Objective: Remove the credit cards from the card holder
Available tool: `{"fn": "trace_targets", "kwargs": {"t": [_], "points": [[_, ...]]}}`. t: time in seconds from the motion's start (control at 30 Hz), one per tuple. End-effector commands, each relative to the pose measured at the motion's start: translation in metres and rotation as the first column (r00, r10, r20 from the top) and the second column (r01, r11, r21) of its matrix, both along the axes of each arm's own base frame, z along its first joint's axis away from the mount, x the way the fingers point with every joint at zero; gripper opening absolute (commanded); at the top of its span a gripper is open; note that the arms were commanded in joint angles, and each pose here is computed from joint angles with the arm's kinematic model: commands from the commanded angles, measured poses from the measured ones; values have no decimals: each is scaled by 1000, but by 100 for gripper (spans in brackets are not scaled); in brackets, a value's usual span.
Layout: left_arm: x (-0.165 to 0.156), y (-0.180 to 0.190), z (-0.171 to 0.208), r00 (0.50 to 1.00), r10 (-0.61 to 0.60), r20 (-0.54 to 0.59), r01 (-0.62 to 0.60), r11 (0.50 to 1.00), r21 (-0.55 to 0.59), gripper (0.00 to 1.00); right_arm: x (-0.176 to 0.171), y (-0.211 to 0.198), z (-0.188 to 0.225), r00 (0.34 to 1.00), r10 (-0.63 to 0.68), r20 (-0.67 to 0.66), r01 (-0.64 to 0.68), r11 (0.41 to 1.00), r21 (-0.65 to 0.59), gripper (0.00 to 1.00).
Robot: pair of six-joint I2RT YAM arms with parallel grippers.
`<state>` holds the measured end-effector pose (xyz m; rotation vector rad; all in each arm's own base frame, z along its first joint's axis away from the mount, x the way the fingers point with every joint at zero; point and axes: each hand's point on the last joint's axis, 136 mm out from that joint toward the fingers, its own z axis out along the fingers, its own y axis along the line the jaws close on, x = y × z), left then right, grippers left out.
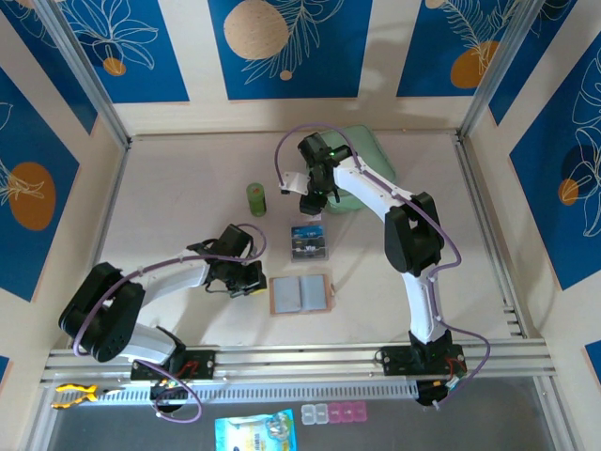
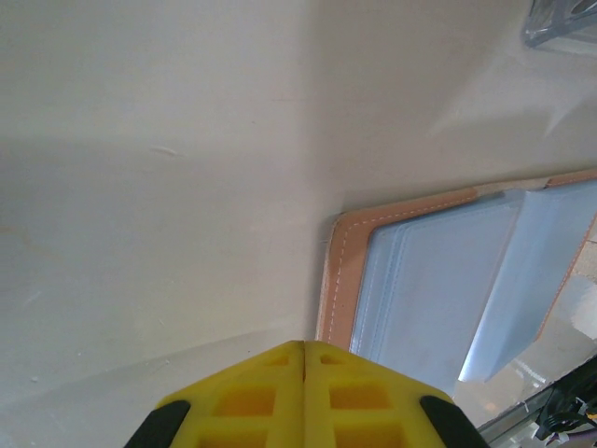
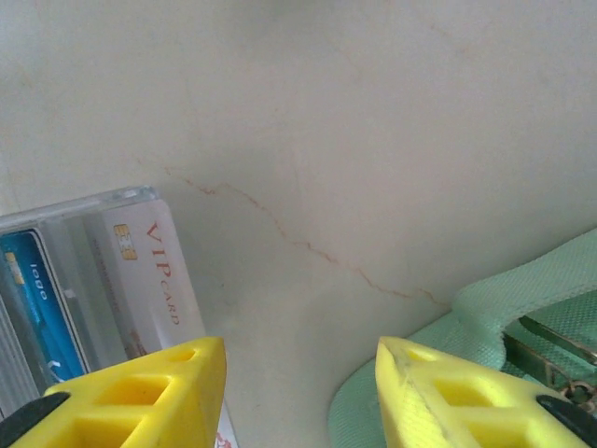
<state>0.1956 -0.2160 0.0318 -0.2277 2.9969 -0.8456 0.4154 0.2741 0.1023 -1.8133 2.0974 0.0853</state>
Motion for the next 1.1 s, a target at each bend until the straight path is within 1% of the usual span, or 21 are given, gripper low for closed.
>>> {"fn": "trace_targets", "kwargs": {"t": [0.0,0.2,0.4,0.53,0.67,0.8,0.9,0.97,1.07], "points": [[-3,4,-3,1000,-4,-23,4,1000,0,6,13,5,4,1000,-9,28,8,1000,19,47],[-4,4,-4,1000,-2,-25,2,1000,2,5,11,7,-10,1000,18,3,-18,1000,1,47],[-4,4,-4,1000,-2,-24,2,1000,1,6,1,8,-22,998,41,-43,-41,999,-9,47],[-4,4,-3,1000,0,-22,0,1000,-2,5,6,7,-13,1000,31,-4,-31,999,-13,47],[-4,4,-3,1000,-1,-21,1,1000,-3,6,14,8,7,998,12,55,-12,1000,7,47],[-2,2,-1,1000,-1,-16,0,1000,-13,6,15,9,32,995,-39,88,34,998,57,47],[-2,-1,-1,1000,0,-15,0,1000,-27,6,11,8,49,990,-108,88,98,989,113,46],[-1,-2,-1,1000,0,-12,-1,999,-33,6,5,10,61,983,-168,68,154,973,172,46],[-1,-6,-2,1000,-1,-11,1,999,-49,6,-8,14,78,959,-282,3,270,922,279,43]]}}
